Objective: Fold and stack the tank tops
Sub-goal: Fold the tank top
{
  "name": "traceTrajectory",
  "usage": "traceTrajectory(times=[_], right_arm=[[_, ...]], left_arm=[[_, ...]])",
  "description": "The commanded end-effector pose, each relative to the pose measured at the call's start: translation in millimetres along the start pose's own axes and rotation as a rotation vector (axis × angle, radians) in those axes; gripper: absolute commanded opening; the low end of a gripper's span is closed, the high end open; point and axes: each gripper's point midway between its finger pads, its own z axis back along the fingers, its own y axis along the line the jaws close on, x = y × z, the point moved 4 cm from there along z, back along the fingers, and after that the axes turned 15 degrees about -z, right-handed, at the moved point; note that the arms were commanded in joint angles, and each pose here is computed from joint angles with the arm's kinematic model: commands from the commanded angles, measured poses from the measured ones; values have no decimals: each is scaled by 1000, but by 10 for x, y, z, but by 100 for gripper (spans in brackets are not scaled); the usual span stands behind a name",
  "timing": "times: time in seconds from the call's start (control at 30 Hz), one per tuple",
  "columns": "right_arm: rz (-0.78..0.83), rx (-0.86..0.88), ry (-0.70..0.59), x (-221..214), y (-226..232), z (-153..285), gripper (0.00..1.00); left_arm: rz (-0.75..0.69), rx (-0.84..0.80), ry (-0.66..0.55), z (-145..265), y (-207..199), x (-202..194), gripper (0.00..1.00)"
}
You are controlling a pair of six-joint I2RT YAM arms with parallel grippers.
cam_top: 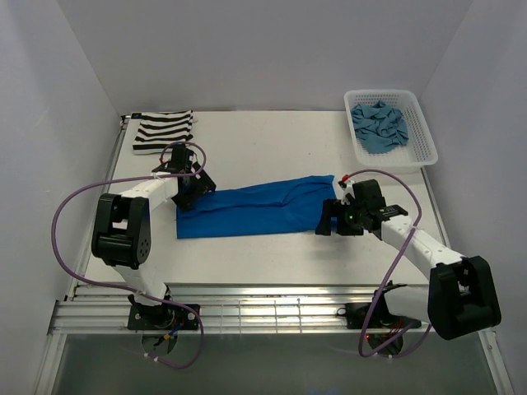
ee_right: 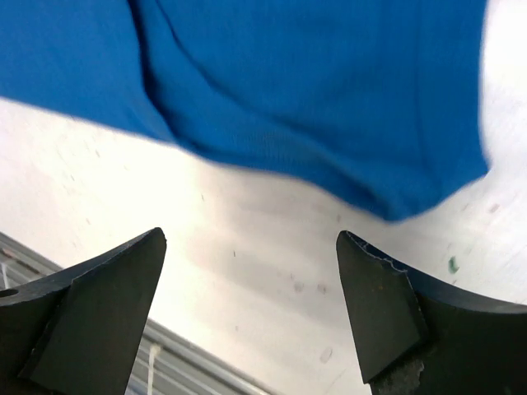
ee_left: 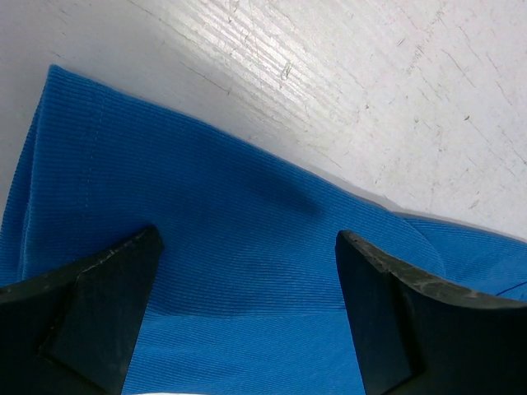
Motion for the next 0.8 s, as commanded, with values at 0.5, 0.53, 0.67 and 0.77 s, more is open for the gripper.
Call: traceTrajectory(times=[0.5, 0.53, 0.67, 0.77], right_arm=[[1, -94, -8, 322, 21, -244, 90], [0, -91, -10, 340, 31, -253, 90], [-4, -119, -1, 379, -9, -334, 90], [-5, -132, 15, 389, -55, -422, 90]], left_arm=[[5, 36, -5, 72, 90, -25, 98], [6, 39, -5, 71, 98, -24, 98], [6, 42, -3, 70, 102, -26, 98], [11, 56, 1, 92, 121, -44, 98]])
